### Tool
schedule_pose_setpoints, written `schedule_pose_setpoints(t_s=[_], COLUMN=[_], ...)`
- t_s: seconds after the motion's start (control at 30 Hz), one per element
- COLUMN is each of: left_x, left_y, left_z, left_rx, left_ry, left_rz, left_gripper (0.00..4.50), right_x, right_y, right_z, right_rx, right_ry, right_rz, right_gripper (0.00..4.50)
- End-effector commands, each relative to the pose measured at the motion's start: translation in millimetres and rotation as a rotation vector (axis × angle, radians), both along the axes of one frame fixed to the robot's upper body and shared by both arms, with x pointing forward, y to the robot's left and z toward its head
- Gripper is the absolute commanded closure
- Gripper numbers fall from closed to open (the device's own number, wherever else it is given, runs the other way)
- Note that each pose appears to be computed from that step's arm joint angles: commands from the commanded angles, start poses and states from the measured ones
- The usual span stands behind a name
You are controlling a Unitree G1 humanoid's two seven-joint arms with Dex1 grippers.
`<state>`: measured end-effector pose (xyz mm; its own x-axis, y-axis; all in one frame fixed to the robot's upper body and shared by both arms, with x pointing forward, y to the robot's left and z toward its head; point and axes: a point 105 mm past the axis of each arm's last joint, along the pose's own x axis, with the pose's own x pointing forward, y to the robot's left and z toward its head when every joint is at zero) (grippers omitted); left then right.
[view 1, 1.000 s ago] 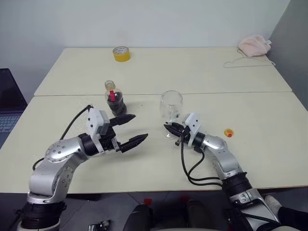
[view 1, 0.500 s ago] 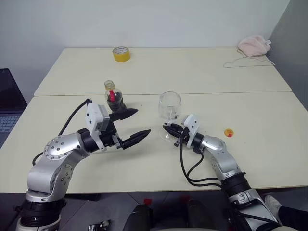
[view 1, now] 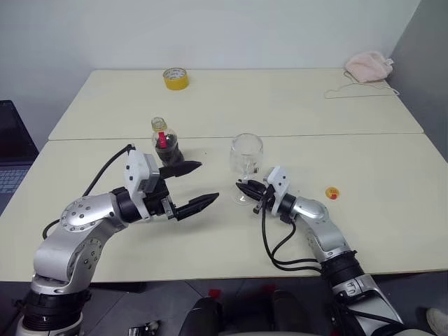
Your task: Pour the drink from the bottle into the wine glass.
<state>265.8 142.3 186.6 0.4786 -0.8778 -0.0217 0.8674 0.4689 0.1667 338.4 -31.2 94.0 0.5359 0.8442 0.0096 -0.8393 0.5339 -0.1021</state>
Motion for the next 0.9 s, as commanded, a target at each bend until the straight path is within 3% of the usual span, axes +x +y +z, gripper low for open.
schedule_pose_setpoints(t_s=[0.03,0.07,0.5,0.9], left_x=[-5.4,-5.1,-4.0,0.3], left_y=[-3.0,-2.9,-3.9,-2.1], left_z=[7.8,8.0,8.9,3.8], left_rx=[0.01,0.011,0.005,-0.007], left_ry=[-0.03,-0.03,-0.031,-0.03], left_rz=[-0.03,-0.03,-0.018,0.048], left_gripper=[0.0,0.0,0.0,0.0], right_x=[-4.0,-3.6,-2.8,-16.2], right_y=[5.0,4.7,4.4,-17.1], right_z=[3.3,3.0,4.1,3.5], right_rx=[0.005,0.004,-0.005,-0.034], right_ry=[0.003,0.005,-0.004,-0.029], right_rz=[0.041,0.04,0.041,0.011], right_gripper=[4.36,4.36,0.12,0.05])
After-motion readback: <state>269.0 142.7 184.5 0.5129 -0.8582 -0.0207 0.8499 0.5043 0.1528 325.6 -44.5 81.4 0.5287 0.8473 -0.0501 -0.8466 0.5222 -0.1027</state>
